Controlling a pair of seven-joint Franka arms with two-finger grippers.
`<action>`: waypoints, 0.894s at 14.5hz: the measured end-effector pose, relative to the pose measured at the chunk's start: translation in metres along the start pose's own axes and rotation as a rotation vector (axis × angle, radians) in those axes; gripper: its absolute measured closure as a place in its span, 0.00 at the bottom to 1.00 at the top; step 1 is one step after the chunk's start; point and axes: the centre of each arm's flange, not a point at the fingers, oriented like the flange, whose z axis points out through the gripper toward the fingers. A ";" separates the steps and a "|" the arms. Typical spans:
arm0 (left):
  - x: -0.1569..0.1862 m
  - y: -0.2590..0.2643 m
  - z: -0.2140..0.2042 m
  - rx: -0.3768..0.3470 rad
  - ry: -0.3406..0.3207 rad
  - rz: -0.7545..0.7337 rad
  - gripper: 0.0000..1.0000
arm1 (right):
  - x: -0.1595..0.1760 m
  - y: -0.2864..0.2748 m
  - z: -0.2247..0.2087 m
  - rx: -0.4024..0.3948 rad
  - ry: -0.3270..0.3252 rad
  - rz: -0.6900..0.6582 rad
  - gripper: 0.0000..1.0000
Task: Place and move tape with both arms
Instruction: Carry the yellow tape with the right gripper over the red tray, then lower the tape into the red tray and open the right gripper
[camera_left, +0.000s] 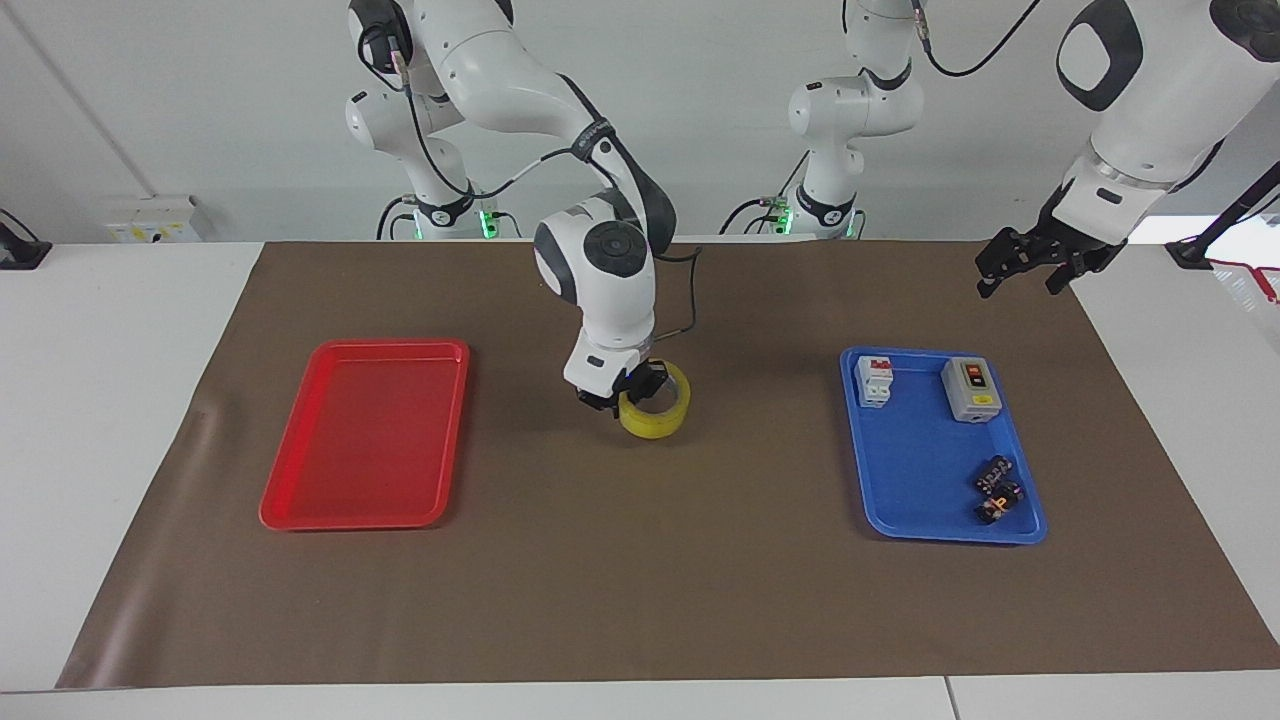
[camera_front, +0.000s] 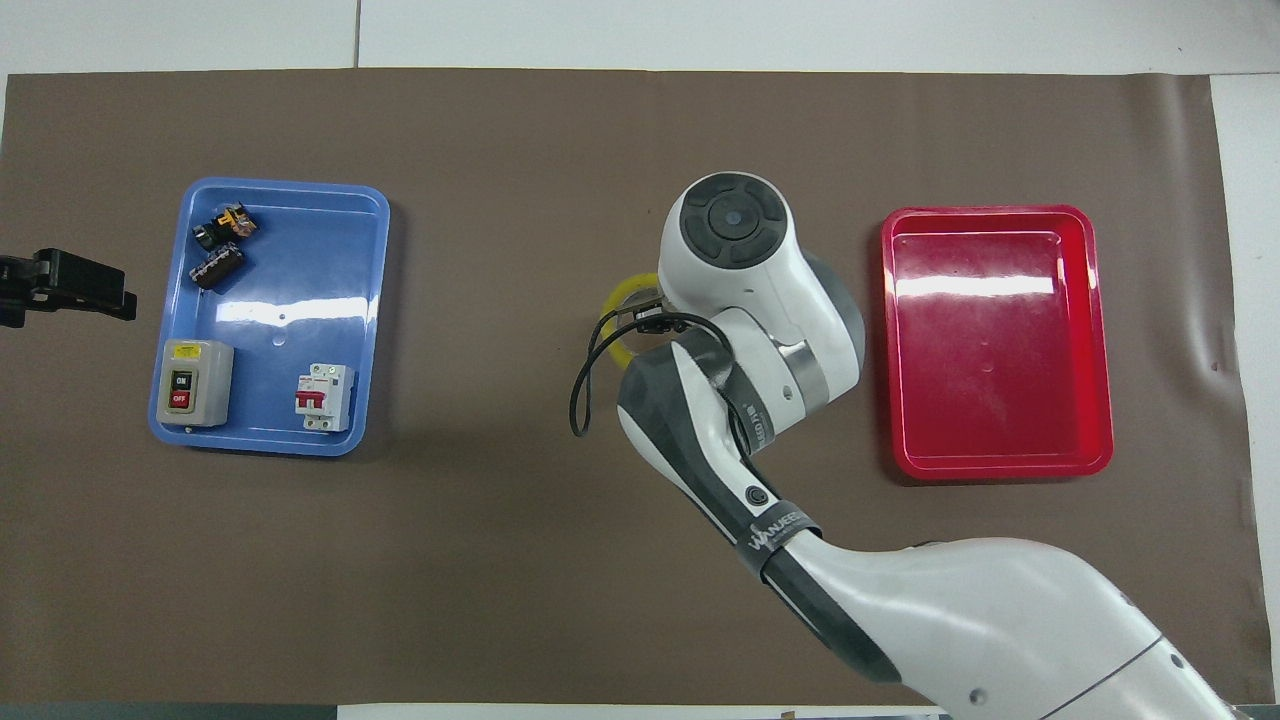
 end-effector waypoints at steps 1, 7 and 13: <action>0.000 0.000 0.000 0.000 0.000 0.000 0.00 | 0.002 0.023 -0.012 -0.002 -0.011 -0.005 0.78; 0.000 0.000 0.000 0.000 0.000 0.001 0.00 | -0.019 0.210 -0.071 0.013 -0.069 -0.100 0.78; 0.000 0.000 0.000 0.000 0.000 0.002 0.00 | -0.066 0.343 -0.005 0.009 -0.004 -0.227 0.78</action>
